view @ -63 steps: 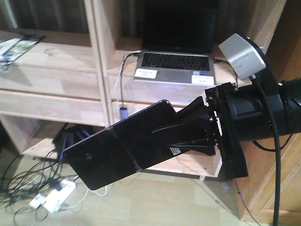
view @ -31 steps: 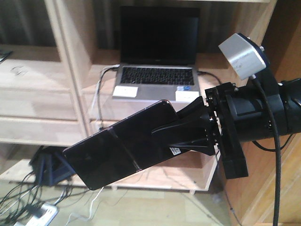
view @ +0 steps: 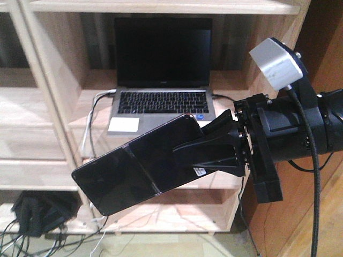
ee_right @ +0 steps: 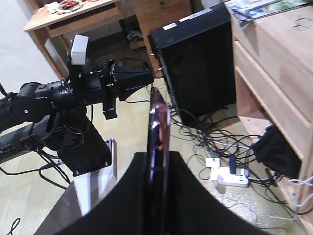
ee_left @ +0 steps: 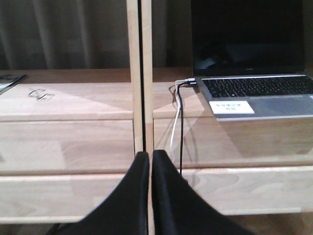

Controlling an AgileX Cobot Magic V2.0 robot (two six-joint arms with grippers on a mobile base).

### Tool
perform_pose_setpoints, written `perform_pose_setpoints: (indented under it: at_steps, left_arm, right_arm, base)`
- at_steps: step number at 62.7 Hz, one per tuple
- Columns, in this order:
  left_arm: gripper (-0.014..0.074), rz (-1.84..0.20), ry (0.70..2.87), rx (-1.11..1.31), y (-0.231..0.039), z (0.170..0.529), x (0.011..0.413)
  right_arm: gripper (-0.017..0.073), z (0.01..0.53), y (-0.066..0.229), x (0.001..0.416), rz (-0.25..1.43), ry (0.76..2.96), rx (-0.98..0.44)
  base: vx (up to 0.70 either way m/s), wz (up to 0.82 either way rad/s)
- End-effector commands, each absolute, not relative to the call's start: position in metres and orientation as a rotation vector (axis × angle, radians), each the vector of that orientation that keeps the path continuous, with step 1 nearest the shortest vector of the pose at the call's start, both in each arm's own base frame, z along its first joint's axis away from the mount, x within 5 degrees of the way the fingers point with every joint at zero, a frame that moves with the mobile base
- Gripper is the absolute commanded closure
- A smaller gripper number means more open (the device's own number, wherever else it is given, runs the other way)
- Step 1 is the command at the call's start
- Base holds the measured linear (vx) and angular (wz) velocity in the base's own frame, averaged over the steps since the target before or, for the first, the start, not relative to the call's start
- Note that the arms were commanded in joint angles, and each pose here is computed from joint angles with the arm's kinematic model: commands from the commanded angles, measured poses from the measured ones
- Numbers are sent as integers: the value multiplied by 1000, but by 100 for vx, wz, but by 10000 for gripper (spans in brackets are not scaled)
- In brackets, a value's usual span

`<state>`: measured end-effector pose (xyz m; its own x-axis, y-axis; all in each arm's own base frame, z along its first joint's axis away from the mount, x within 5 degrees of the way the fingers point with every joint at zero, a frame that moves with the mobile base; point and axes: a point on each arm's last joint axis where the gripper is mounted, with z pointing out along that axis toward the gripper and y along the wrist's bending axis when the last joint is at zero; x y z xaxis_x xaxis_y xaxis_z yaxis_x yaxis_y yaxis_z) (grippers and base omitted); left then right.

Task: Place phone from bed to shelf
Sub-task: 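Drive up to the shelf above the laptop holding the phone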

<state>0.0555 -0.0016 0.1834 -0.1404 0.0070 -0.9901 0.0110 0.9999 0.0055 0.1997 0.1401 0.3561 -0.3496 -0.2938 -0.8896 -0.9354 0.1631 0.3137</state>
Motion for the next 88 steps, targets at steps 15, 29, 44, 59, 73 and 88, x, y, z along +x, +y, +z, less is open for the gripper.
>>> perform_pose_setpoints:
  at_steps: [15,29,44,59,73,88]
  left_arm:
    - [593,-6,1629,1,-1,190,56]
    - [593,-6,1629,1,-1,190,56]
    - [593,-6,1629,1,-1,190,56]
    - [593,-6,1629,1,-1,190,56]
    - [593,-6,1629,1,-1,190,56]
    - [593,-6,1629,1,-1,190,56]
  right_arm:
    - [561,377,141,188,1310,1644,-1179]
    - [561,377,141,188,1310,1644,-1179]
    - [561,377,141,188,1310,1644,-1179]
    - [561,377,141,188,1310,1644,-1179]
    - [561,377,141,188,1310,1644,-1179]
    - [561,377,141,188,1310,1644,-1179]
  base:
    - [17,-6]
    - [15,-3]
    - [13,-1]
    - [11,0]
    - [10,-2]
    - [10,-1]
